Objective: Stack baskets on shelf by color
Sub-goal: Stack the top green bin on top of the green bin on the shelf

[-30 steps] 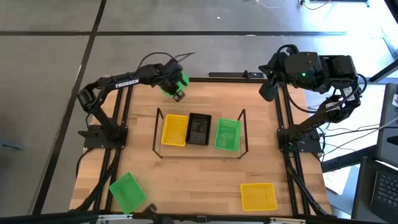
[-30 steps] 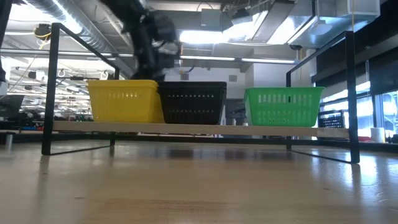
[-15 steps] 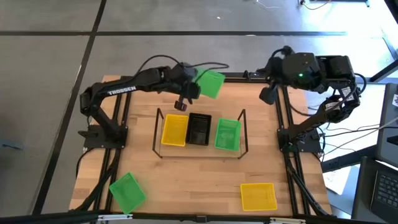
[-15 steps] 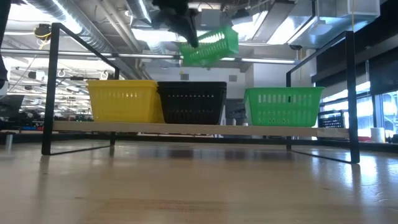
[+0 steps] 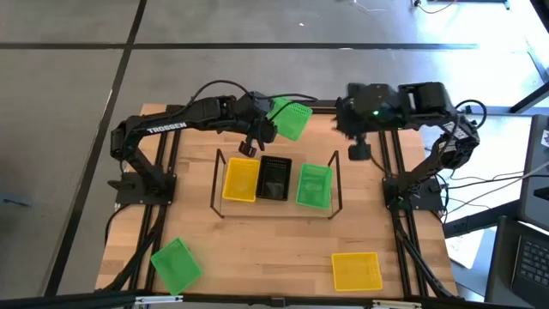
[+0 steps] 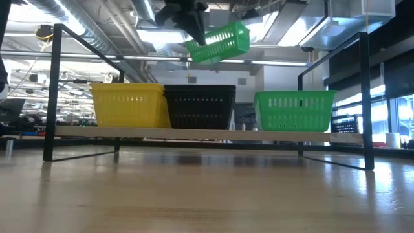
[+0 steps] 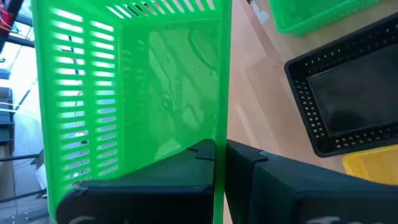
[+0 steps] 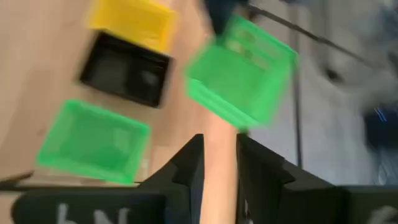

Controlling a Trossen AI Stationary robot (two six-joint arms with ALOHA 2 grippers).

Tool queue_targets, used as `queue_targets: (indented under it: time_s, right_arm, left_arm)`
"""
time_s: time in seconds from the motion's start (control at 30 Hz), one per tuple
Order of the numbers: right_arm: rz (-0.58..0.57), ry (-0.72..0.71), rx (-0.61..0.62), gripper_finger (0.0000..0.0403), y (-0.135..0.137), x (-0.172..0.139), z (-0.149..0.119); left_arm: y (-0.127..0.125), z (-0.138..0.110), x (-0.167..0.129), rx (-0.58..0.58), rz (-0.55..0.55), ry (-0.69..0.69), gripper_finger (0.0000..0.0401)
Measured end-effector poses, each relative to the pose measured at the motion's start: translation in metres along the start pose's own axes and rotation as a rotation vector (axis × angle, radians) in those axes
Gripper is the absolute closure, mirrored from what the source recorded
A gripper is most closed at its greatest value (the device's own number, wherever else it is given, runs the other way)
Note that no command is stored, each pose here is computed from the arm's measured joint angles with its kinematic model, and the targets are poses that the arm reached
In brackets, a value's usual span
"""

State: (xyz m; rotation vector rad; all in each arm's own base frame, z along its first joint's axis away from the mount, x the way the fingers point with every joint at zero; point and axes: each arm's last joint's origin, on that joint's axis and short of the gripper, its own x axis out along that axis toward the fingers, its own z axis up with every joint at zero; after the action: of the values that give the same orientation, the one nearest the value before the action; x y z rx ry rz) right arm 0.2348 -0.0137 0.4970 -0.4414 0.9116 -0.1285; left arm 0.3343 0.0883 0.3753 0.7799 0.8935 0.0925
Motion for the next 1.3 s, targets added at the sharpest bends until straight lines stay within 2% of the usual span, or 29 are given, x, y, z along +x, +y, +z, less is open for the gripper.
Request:
queue_targets:
  time_s: [0.1, 0.27, 0.5, 0.63, 0.93, 1.3]
  right_arm:
    - [0.078, -0.005, -0.116, 0.0307, 0.005, 0.015, 0.006]
    - [0.100, 0.068, -0.243, 0.0306, 0.009, 0.048, 0.014]
    - [0.017, 0.217, -0.412, 0.0306, 0.013, 0.093, 0.023]
    - [0.024, 0.243, -0.488, 0.0306, 0.016, 0.112, 0.029]
    - [0.043, 0.261, -0.563, 0.0306, 0.020, 0.133, 0.035]
    - [0.085, 0.276, -0.559, 0.0306, 0.018, 0.134, 0.031]
  left_arm:
    - [-0.001, -0.001, 0.000, 0.002, -0.010, 0.009, 0.0401]
    - [-0.002, -0.001, 0.000, 0.003, -0.021, 0.014, 0.0401]
    - [-0.006, 0.002, -0.001, -0.038, -0.032, 0.009, 0.0401]
    - [-0.009, 0.005, -0.002, -0.028, -0.043, 0.005, 0.0401]
    - [-0.016, 0.011, -0.004, -0.026, -0.056, -0.008, 0.0401]
    - [-0.017, 0.012, -0.004, -0.033, -0.059, -0.008, 0.0401]
